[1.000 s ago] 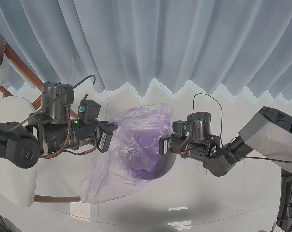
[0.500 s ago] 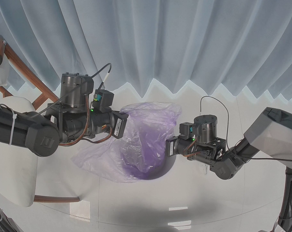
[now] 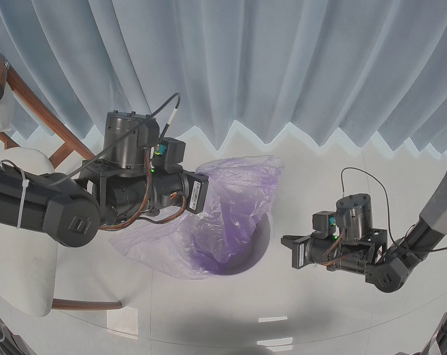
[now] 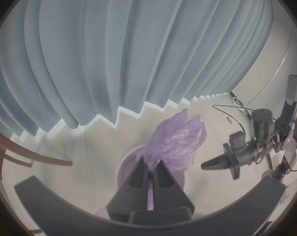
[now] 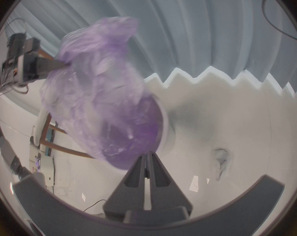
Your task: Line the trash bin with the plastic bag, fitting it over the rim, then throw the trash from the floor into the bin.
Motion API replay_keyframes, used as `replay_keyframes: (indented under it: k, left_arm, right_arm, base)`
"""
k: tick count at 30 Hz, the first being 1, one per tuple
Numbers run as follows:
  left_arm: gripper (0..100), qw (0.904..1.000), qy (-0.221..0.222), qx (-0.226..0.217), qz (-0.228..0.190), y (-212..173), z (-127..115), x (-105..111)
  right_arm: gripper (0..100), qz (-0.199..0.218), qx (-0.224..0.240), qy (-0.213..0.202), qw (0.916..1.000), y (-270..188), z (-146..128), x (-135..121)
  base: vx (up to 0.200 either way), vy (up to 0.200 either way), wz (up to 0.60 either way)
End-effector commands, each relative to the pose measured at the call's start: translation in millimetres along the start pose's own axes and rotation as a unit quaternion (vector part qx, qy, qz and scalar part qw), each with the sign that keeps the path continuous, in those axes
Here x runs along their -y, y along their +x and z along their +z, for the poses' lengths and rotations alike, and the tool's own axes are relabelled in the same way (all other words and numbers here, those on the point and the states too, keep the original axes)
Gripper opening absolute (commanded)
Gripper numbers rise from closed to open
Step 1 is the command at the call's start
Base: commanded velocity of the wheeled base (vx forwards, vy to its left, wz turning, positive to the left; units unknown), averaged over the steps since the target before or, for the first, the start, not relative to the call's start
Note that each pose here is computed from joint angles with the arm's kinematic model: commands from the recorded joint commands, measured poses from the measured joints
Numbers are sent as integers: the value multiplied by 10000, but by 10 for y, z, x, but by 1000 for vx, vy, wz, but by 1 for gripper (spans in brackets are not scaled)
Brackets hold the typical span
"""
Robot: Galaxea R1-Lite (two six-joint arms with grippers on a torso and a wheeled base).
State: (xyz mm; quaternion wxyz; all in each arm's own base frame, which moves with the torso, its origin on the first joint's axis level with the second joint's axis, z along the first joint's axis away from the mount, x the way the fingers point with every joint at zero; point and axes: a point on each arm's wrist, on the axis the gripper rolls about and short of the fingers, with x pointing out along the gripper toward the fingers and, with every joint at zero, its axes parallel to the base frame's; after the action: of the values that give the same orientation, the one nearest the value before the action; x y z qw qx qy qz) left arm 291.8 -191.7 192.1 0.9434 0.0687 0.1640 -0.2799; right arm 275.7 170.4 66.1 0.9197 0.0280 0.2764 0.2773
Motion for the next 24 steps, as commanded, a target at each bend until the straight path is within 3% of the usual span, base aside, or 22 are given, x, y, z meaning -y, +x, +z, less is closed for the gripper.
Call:
replay_keyframes:
  k: [1, 4, 10, 24]
  left_arm:
    - [0, 9998, -42, 23, 178, -21, 22, 9]
    - [0, 9998, -72, 22, 208, -35, 26, 8]
    - [0, 9996, -158, 55, 209, -40, 41, 7]
    - [0, 9995, -176, 186, 182, -139, 110, 24]
  right_arm:
    - [0, 525, -235, -314, 9979, -14, -317, -363]
    - [0, 868, -73, -501, 9949, 178, -454, -574]
    - [0, 1300, -288, -759, 9882, 451, -697, -924]
    - [0, 2079, 317, -842, 9740, 947, -696, -1572]
  base:
    - [0, 0, 0]
    - [0, 0, 0]
    - [0, 0, 0]
    - [0, 0, 0]
